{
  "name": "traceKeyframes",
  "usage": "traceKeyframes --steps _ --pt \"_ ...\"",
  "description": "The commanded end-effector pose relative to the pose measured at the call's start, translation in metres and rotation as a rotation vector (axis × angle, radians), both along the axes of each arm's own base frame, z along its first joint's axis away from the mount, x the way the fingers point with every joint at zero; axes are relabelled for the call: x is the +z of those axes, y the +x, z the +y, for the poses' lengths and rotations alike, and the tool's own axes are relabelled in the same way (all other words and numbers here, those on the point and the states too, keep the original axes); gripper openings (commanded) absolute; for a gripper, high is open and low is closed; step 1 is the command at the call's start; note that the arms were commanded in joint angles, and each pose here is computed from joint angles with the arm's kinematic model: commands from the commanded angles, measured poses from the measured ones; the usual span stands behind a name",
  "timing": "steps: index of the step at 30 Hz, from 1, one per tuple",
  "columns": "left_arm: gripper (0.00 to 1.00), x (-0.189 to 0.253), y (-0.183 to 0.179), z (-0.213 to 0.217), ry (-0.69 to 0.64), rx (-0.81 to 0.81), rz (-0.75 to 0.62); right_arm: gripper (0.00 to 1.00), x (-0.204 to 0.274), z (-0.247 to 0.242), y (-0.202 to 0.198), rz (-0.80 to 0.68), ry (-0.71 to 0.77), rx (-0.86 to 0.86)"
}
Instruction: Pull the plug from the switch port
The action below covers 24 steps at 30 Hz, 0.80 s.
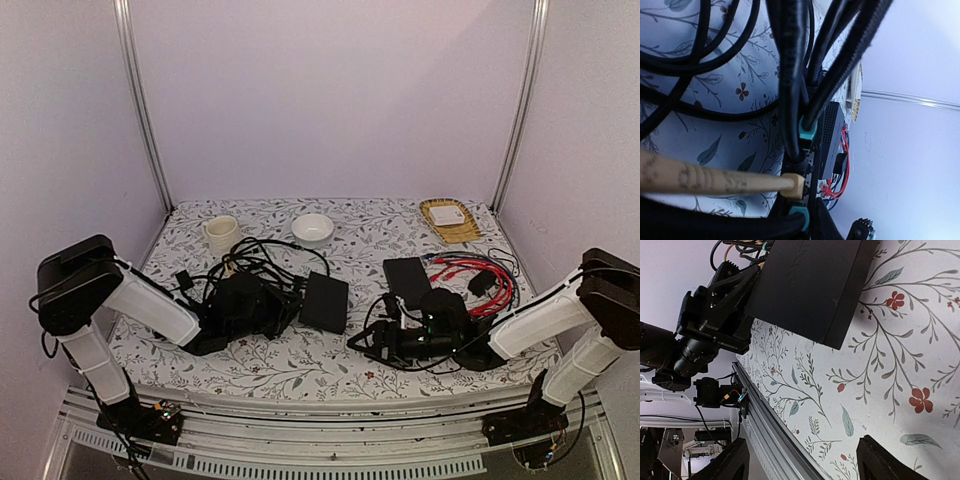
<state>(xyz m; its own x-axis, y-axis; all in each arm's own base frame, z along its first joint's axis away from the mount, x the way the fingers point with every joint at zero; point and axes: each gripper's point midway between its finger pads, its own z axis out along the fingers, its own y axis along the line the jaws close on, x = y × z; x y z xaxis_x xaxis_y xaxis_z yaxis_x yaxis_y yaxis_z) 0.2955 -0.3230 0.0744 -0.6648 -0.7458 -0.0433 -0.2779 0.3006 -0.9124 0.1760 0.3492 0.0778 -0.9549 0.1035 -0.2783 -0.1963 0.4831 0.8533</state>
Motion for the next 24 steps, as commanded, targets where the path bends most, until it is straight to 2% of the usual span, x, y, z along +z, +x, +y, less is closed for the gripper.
traceKeyframes --steps 1,5,11,24 --pt "0.09 0.005 -0.002 0.004 -0.063 0.028 0.048 0.76 0.01 0.026 0.01 -0.008 0.123 -0.066" --pt "0.09 0.008 -0.004 0.003 -0.097 0.048 0.08 0.77 0.012 0.044 0.013 0.027 0.251 -0.113" --pt "0.09 0.01 -0.006 0.0 -0.088 0.06 0.104 0.84 0.012 0.062 0.019 0.077 0.392 -0.183" --pt "0.1 0.009 -0.01 -0.005 -0.082 0.062 0.134 0.83 0.012 0.067 0.041 0.076 0.464 -0.275"
